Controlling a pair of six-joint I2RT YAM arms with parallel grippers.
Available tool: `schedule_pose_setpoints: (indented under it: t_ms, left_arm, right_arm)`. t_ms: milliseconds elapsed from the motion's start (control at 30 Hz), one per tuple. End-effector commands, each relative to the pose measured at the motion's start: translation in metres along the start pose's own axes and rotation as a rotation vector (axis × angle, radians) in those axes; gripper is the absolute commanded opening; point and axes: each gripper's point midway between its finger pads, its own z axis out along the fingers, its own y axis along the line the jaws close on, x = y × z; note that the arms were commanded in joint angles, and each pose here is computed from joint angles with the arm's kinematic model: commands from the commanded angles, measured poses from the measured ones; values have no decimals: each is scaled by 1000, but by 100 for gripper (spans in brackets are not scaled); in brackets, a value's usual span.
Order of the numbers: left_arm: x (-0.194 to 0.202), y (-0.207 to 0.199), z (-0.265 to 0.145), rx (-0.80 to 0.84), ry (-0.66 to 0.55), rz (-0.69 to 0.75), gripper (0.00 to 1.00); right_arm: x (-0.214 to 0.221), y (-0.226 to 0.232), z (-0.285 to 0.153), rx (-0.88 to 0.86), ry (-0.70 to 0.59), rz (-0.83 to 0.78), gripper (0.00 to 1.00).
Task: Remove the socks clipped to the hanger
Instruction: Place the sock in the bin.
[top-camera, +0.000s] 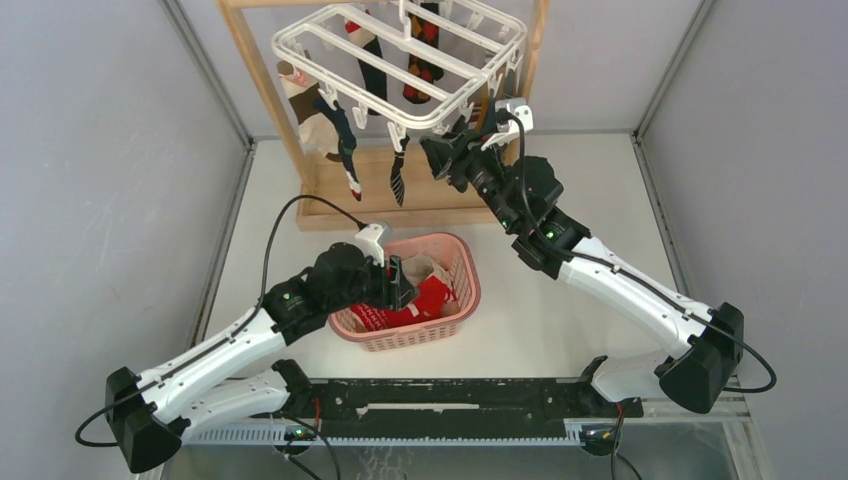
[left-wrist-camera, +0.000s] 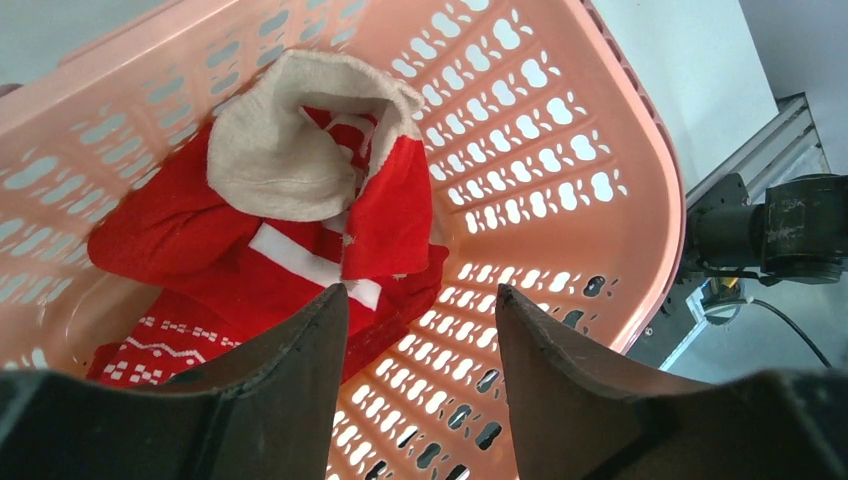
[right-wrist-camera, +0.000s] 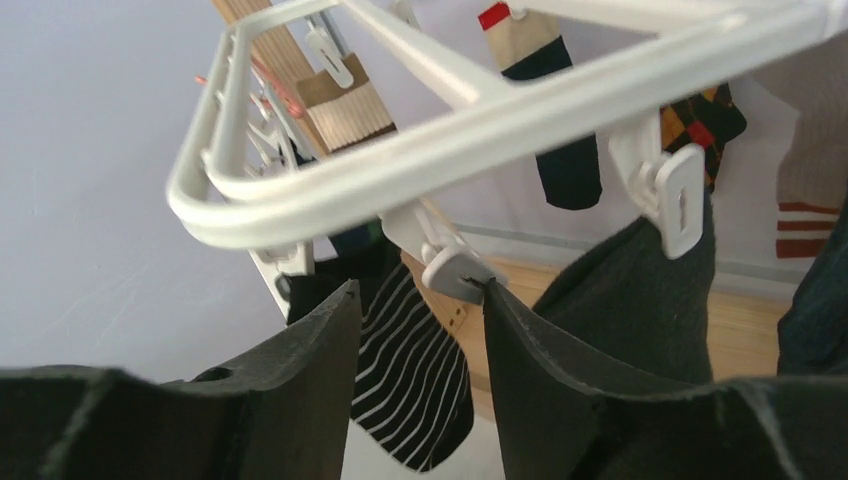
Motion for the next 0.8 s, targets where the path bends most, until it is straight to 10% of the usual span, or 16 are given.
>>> schedule_pose_setpoints:
  t_ms: [0,267,767]
  left_arm:
    - [-14,-6,-6,2,-39,-1,61]
    - [-25,-5,-12,-22,-70,6,99]
    - [-46,-14,-29,0,-138,7,100]
  right_arm:
    - [-9,4,-8,-28,-21,20,58]
    - [4,-3,-16,-14,7,23,65]
    - [20,-58,-42,97,37,11,68]
